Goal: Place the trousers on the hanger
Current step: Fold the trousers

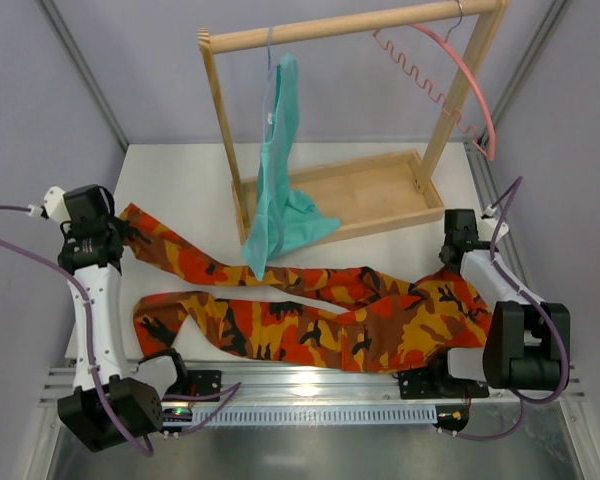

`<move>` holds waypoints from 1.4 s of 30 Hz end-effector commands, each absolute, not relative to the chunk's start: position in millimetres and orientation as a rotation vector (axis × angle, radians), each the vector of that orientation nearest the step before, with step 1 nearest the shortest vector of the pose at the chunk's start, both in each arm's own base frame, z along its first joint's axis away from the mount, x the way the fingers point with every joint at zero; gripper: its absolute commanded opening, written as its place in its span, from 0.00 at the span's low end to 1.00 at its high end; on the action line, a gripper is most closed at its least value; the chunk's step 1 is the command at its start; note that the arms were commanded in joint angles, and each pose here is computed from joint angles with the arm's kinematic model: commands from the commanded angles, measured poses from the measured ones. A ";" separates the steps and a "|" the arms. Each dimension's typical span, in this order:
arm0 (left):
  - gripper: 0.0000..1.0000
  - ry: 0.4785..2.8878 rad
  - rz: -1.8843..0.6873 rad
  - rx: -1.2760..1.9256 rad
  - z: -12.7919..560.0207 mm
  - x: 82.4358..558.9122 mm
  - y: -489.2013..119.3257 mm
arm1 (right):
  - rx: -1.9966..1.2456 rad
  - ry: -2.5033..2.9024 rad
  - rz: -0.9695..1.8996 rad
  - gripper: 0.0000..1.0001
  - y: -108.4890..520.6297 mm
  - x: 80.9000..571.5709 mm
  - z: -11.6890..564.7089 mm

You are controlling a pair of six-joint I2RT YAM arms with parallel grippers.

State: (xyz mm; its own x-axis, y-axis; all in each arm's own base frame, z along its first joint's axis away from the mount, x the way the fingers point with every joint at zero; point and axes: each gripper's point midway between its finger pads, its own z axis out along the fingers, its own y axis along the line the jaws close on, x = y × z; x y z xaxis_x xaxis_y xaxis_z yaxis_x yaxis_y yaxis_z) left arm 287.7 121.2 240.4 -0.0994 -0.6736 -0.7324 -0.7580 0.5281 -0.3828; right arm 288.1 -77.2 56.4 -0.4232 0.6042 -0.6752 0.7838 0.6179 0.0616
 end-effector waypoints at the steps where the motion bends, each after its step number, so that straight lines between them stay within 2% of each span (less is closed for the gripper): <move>1: 0.00 1.765 0.133 -1.147 269.3 292.3 130.8 | 1.053 2.069 -0.387 0.04 -90.9 300.5 97.7; 6: 0.00 1.728 0.179 -1.169 288.8 280.8 142.7 | 1.058 1.870 -0.469 0.04 -111.6 273.6 168.1; 11: 0.00 1.686 0.203 -1.174 307.8 269.5 146.0 | 1.081 1.642 -0.374 0.04 -114.3 243.8 240.2; 15: 0.00 1.676 0.342 -1.199 312.2 248.5 158.8 | 1.125 1.518 -0.394 0.04 -123.5 219.5 265.8; 17: 0.00 1.663 0.400 -1.214 310.8 241.5 165.1 | 1.143 1.472 -0.400 0.04 -126.9 211.9 269.0; 25: 0.00 1.675 0.395 -1.287 282.0 244.4 179.5 | 1.130 1.510 -0.336 0.04 -119.1 236.9 256.0; 37: 0.00 1.809 0.199 -1.459 185.3 282.4 179.3 | 1.188 1.626 -0.394 0.04 -117.8 240.1 200.8; 42: 0.00 1.878 0.122 -1.500 157.1 294.7 171.4 | 1.177 1.684 -0.327 0.04 -107.0 247.6 181.6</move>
